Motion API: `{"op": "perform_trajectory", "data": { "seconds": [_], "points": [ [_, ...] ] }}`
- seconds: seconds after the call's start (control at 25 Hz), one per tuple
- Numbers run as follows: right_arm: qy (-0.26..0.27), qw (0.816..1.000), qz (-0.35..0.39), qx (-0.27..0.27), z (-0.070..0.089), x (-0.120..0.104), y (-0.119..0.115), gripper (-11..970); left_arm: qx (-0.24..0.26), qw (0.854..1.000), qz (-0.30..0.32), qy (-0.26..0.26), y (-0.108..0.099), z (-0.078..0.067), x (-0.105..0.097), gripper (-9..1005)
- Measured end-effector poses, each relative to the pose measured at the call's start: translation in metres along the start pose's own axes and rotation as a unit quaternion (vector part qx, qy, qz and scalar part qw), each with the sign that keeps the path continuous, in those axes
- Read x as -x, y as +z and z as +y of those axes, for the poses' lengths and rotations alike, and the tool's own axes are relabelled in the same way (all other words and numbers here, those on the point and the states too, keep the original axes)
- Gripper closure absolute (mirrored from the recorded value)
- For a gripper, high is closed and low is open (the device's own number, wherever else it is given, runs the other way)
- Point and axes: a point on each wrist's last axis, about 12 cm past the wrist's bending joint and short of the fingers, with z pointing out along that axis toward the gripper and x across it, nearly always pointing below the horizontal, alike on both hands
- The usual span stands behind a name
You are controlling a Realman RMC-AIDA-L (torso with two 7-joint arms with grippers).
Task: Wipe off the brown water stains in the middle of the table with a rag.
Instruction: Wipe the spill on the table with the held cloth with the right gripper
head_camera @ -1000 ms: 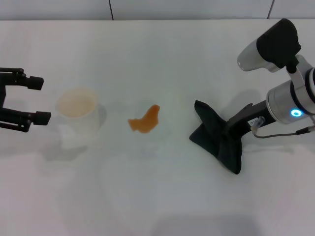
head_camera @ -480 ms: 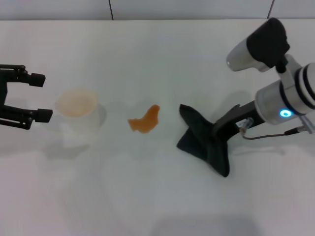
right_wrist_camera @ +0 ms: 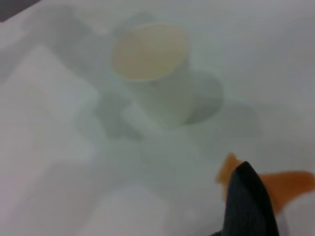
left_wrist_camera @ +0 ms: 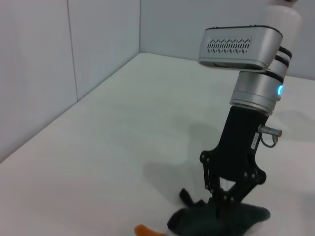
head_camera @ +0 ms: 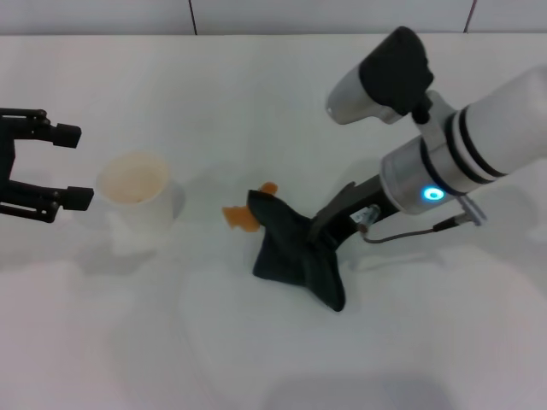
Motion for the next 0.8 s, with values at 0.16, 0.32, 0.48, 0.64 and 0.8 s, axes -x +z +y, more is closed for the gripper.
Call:
{"op": "perform_trajectory", "data": {
  "seconds": [0.16,0.32,0.48,0.64,0.8],
  "points": [
    [-0.013,1.000,-0.002,0.012,0.007,0.010,0.006,884,0.000,1.000,-0.001,0.001,0.000,0.000,0.000,135],
    [-0.020,0.999,0.001,0.025,0.014,0.017,0.014,884,0.000,1.000,-0.002,0.002,0.001,0.000,0.001,135],
    [-0.028,0.999,0.007,0.034,0.019,0.023,0.021,884,0.001,1.000,-0.003,0.002,0.001,0.000,0.002,135],
    [-0.031,0.999,0.005,0.027,0.018,0.025,0.025,884,0.001,1.000,-0.004,0.002,0.002,0.000,0.003,135],
    [-0.035,0.999,0.000,0.018,0.017,0.027,0.028,884,0.000,1.000,-0.005,0.002,0.002,0.000,0.003,135]
  ]
}}
